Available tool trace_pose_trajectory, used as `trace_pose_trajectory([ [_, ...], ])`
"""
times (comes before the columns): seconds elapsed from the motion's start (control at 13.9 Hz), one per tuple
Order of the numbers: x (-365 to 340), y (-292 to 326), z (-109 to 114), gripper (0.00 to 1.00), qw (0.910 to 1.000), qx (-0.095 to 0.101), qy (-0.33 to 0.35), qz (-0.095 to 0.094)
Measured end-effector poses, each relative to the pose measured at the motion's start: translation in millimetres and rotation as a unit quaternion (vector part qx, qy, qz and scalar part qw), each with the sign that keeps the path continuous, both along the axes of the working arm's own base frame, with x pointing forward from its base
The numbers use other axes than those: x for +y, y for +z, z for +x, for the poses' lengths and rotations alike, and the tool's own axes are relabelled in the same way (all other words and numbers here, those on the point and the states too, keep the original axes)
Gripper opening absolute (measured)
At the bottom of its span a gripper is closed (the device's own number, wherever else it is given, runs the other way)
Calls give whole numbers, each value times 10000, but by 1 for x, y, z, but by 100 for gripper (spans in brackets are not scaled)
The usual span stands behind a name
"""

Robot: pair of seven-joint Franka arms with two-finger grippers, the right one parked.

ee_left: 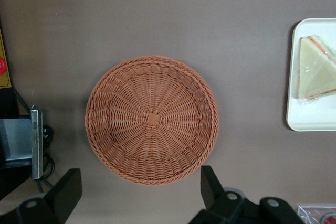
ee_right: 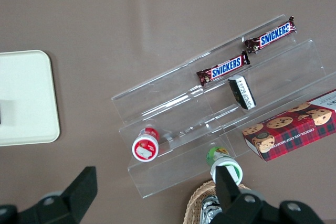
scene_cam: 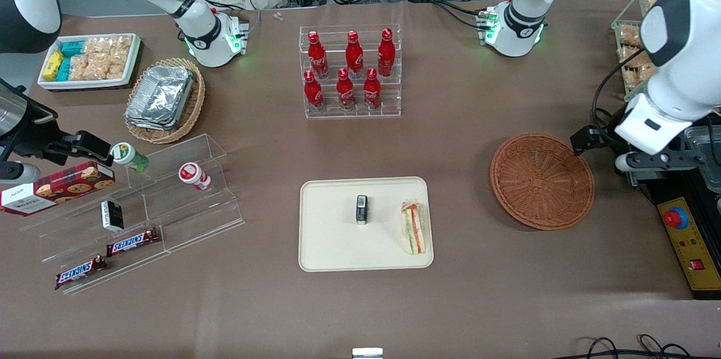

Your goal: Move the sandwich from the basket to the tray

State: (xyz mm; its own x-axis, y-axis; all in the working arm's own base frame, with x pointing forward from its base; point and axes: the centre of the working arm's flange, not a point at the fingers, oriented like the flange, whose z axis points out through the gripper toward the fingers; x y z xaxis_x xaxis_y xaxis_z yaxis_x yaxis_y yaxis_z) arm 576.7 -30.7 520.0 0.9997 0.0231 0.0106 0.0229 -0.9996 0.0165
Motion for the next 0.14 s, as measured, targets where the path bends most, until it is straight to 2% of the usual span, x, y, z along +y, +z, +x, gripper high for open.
trace_pose_trajectory([
  [0.14, 9, 6, 18, 100, 9998, 7, 158, -120],
])
